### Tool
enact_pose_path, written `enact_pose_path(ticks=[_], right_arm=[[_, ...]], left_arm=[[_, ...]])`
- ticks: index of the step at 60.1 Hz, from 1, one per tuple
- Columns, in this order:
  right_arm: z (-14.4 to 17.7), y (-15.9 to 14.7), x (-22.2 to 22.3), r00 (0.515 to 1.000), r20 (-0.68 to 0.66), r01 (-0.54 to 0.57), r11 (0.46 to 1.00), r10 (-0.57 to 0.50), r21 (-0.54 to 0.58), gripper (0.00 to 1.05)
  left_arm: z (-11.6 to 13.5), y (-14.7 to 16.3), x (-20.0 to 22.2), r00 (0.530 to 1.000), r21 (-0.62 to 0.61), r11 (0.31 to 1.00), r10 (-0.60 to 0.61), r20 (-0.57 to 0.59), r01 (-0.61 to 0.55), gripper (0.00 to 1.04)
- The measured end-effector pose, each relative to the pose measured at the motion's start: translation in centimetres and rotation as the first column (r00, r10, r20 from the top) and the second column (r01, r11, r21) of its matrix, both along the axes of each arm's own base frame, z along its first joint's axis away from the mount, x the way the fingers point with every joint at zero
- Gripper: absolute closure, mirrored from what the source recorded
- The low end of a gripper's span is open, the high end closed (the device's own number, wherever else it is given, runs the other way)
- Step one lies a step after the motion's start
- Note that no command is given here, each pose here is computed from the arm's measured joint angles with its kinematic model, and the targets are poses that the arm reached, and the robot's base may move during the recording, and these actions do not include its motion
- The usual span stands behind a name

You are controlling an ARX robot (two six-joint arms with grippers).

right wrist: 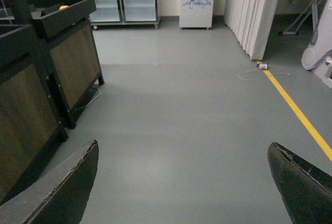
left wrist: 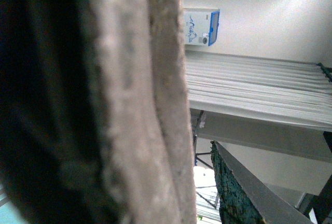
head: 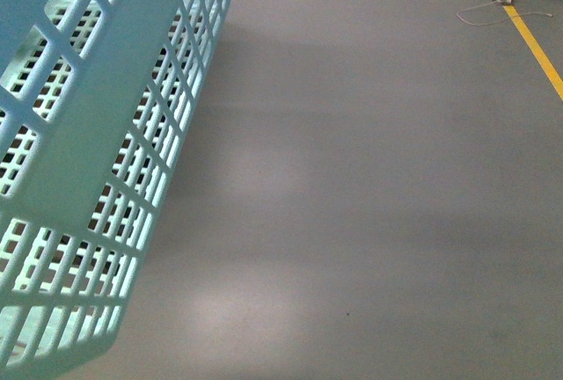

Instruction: Pick lemon and mango into basket

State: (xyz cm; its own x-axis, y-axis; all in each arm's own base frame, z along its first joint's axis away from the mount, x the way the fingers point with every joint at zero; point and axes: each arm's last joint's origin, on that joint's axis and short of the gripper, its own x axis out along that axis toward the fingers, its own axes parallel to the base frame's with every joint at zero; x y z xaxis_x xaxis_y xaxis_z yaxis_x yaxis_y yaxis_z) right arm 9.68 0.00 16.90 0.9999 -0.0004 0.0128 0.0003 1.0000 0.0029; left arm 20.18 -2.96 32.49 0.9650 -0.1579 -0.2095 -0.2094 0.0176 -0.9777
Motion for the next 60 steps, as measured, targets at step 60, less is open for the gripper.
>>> enact_pose_path(ticks=[60], right_arm=[[0.00, -0.01, 0.00, 1.000, 0.000, 0.004, 1.000, -0.004, 0.000, 0.09]], left_arm=[[0.11, -0.26, -0.04, 1.000, -0.021, 0.999, -0.031, 0.000, 0.031, 0.77]])
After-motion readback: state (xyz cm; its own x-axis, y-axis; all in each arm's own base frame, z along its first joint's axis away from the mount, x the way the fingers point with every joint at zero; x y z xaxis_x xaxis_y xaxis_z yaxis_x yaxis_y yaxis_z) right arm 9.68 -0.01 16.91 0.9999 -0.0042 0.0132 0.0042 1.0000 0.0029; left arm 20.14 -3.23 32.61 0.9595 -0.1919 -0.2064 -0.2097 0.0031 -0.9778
